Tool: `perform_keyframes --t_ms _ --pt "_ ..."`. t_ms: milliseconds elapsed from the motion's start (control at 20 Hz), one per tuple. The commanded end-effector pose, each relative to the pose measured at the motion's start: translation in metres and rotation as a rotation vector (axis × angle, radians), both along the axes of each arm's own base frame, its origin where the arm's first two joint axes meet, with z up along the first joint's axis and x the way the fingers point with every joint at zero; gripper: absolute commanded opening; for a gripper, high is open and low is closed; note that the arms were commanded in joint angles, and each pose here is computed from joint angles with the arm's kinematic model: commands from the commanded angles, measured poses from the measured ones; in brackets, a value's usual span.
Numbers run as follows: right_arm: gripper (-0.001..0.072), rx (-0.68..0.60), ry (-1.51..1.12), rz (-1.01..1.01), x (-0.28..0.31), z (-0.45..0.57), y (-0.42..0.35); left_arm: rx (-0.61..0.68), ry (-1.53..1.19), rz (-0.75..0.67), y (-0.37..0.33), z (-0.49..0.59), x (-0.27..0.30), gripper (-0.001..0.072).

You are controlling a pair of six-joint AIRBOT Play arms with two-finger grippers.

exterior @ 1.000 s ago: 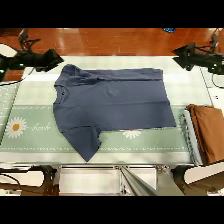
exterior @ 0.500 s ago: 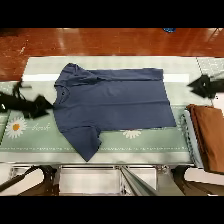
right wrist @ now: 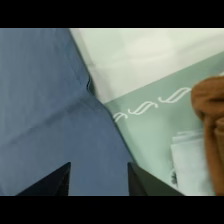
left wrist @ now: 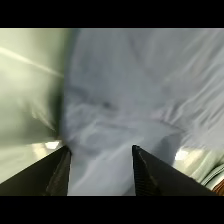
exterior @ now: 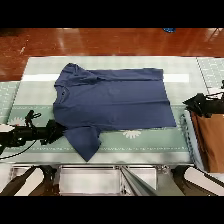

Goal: Fold the shirts.

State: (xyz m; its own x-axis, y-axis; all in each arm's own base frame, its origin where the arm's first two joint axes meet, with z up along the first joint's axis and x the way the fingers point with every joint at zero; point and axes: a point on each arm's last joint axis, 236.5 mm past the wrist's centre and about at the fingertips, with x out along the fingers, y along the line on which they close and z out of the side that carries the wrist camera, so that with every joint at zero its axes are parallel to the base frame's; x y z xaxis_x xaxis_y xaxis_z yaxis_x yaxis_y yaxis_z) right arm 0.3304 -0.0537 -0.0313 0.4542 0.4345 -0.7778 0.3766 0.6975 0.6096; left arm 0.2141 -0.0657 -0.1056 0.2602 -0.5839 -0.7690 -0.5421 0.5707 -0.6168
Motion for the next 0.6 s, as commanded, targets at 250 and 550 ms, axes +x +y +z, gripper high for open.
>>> perform_keyframes --t_ms 250,550 --pt "0.0406 -0.048 0.231 0.021 -0.046 -0.037 -0.01 0.058 -0.101 0.001 -0.011 -0.013 0.024 0.0015" --pt "0.0406 0.038 0.46 0.112 -0.085 -0.067 0.011 0.052 -0.104 -0.021 -0.014 -0.012 0.022 0.0015"
